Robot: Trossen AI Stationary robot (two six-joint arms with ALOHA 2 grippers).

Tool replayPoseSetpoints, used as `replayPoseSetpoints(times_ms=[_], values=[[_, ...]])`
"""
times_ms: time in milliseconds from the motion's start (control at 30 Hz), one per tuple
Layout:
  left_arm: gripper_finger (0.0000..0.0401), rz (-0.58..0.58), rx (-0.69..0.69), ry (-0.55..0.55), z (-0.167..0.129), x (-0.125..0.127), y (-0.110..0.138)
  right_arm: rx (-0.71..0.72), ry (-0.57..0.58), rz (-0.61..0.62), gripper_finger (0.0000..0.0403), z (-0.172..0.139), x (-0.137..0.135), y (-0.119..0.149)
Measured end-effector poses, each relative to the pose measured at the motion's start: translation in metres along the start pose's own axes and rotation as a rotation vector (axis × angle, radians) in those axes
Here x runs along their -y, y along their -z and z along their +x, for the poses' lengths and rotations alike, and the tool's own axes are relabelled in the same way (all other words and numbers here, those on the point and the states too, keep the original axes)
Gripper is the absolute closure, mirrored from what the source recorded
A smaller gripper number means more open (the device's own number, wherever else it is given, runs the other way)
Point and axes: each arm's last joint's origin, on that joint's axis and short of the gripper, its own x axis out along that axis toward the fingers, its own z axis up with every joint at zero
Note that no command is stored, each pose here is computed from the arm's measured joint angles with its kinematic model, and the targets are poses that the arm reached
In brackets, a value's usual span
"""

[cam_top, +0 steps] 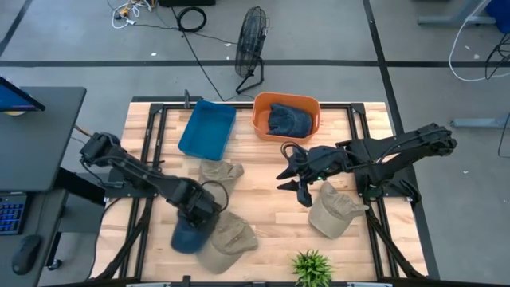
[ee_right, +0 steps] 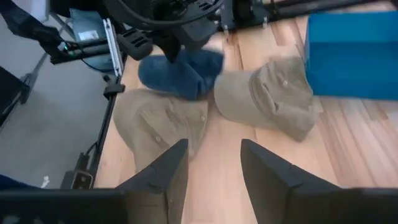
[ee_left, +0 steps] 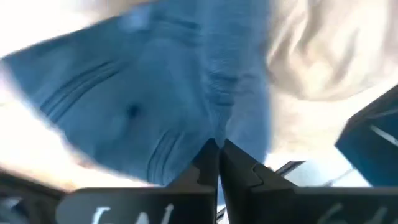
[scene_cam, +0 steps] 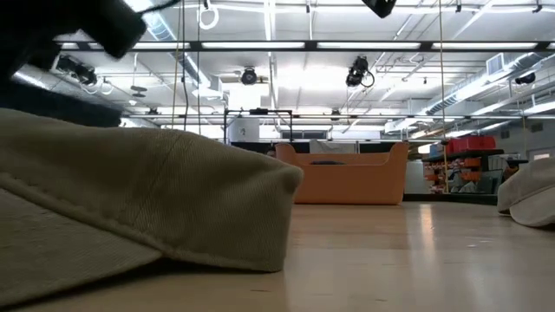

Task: Pick & Place hat
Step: Put the blue cap into the orange bin

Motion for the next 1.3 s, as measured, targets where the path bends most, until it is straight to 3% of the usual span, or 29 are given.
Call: replayPoseSetpoints(times_ms=[167, 400, 533, 667, 833, 1133, 1300], values=[[0.0397, 0.009, 0.112, 0.000, -0.057, 0.012, -0.010, 0.107, -0.032, -0.045, 0.0221, 0.003, -0.003, -0.010], [0.0398, 0.166, 0.394, 0.045, -0.112, 0.017, -0.039, 0.220, -0.059, -0.157, 0.0154, 0.025, -0.001, -0.022], [0.0398, 0.248, 0.459, 0.057, -0.119, 0.013, -0.058, 0.216, -0.048, -0.257, 0.0129, 0.042, 0.003, -0.021], [0.0398, 0.236, 0.523, 0.087, -0.126, 0.008, -0.074, 0.170, -0.035, -0.285, 0.0123, 0.060, 0.010, -0.016], [0.0399, 0.409, 0.558, 0.075, -0.128, 0.009, -0.082, 0.136, -0.003, -0.383, 0.0126, 0.073, 0.013, -0.010], [0.0399, 0.535, 0.473, 0.038, -0.094, 0.025, -0.105, 0.176, 0.008, -0.374, 0.0126, 0.077, 0.030, -0.017], [0.0399, 0.537, 0.532, 0.070, -0.095, 0.029, -0.113, 0.052, -0.021, -0.273, 0.0126, 0.083, 0.042, -0.007]])
